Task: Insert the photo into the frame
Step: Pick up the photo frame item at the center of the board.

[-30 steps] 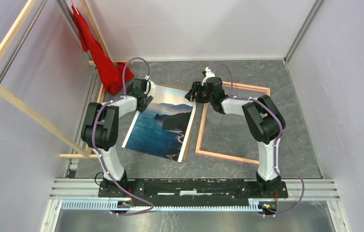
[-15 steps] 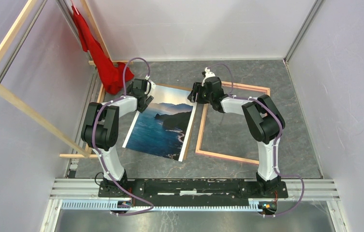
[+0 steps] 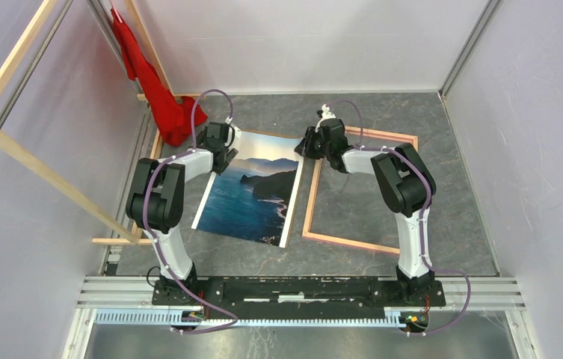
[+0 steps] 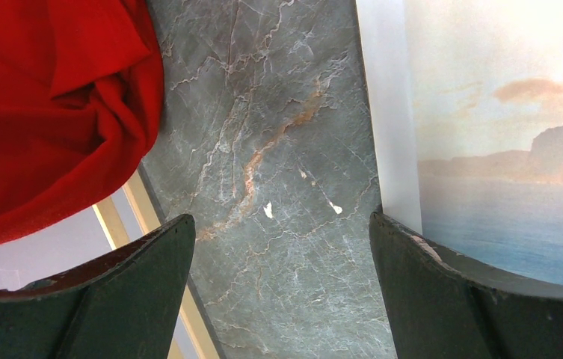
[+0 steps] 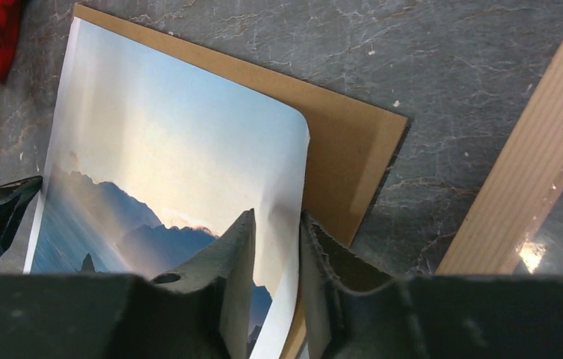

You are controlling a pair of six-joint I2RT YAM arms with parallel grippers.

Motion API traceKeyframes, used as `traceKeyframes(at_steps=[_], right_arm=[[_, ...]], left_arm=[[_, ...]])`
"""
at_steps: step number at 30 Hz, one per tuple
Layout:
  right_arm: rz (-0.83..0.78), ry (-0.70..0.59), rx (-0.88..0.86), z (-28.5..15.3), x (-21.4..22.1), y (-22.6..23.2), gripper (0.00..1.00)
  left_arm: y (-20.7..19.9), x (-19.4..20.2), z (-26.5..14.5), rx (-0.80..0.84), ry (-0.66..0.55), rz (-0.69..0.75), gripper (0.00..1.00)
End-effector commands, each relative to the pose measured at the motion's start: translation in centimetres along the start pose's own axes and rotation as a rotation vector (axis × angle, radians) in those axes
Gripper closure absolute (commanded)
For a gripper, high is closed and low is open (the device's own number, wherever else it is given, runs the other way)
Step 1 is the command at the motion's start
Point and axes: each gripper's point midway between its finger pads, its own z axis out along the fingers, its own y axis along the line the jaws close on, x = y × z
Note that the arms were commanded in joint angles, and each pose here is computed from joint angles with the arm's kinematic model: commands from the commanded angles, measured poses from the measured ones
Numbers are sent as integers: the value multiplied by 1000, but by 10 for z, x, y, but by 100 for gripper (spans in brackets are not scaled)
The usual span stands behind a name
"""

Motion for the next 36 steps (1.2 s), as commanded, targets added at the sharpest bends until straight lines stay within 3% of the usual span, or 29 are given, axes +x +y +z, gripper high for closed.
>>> traceKeyframes(at_steps=[1,5,11,23,28,36], right_arm=[[24,9,-32,9,-2,7,71],[23,-39,-75,-1,-24,24,87],[0,-102,-175,-33,-55,57,100],[-91,-225,-219,-137,-106,91,100],[-115,-348,-88,-213,-151,68,100],[-119,-572,481,-399,-177,-9,100]], left_arm=[[-72,54,3,261,147,97,6],[-69,51,-2,276,142,101,4],[-53,36,-21,298,110,64,0],[5,25,-70,227,67,-2,0],[19,30,-87,207,50,-7,0],[8,41,-97,247,46,-1,0]])
